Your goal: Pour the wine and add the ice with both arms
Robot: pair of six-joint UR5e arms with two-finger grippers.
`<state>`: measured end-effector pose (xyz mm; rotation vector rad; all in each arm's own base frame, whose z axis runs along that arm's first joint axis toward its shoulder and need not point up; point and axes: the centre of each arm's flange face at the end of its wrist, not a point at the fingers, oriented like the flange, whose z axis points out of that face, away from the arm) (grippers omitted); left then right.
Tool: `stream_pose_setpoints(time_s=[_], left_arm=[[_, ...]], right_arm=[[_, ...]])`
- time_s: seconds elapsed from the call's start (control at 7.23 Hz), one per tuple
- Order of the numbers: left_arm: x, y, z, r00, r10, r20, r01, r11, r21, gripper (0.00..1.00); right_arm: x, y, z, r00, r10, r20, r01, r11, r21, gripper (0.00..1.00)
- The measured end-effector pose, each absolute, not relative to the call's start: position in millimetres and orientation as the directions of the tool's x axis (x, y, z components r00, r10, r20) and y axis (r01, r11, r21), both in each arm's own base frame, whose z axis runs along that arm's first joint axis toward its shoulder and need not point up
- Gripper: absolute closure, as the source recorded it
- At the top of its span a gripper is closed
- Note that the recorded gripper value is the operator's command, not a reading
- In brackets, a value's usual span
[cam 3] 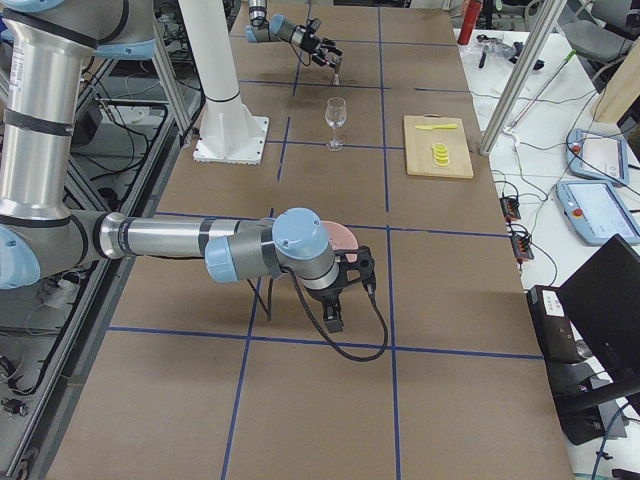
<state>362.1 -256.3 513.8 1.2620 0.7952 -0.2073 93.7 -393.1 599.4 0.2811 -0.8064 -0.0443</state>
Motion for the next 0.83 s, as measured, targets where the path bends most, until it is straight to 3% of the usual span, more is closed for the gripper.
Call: stream_pose_setpoints(time_s=[0.41,0.69,0.83], left_arm=[[384.7,-256.2,536.1,0.727,0.264,-0.634,0.546,0.338,0.767,0.00],[404.7,-258.0,546.8,0.720,0.254,-0.646,0.556,0.346,0.756,0.23],[407.3,-258.6,548.7,0.717,0.250,-0.651,0.561,0.347,0.751,0.26]], right_arm=[[93.8,-393.1,599.4,0.693,-0.146,0.706,-0.067,0.962,0.265,0.00],[93.8,-393.0,599.5,0.693,-0.146,0.706,-0.067,0.962,0.265,0.00],[93.8,-393.2,599.3,0.694,-0.146,0.705,-0.067,0.962,0.265,0.00]])
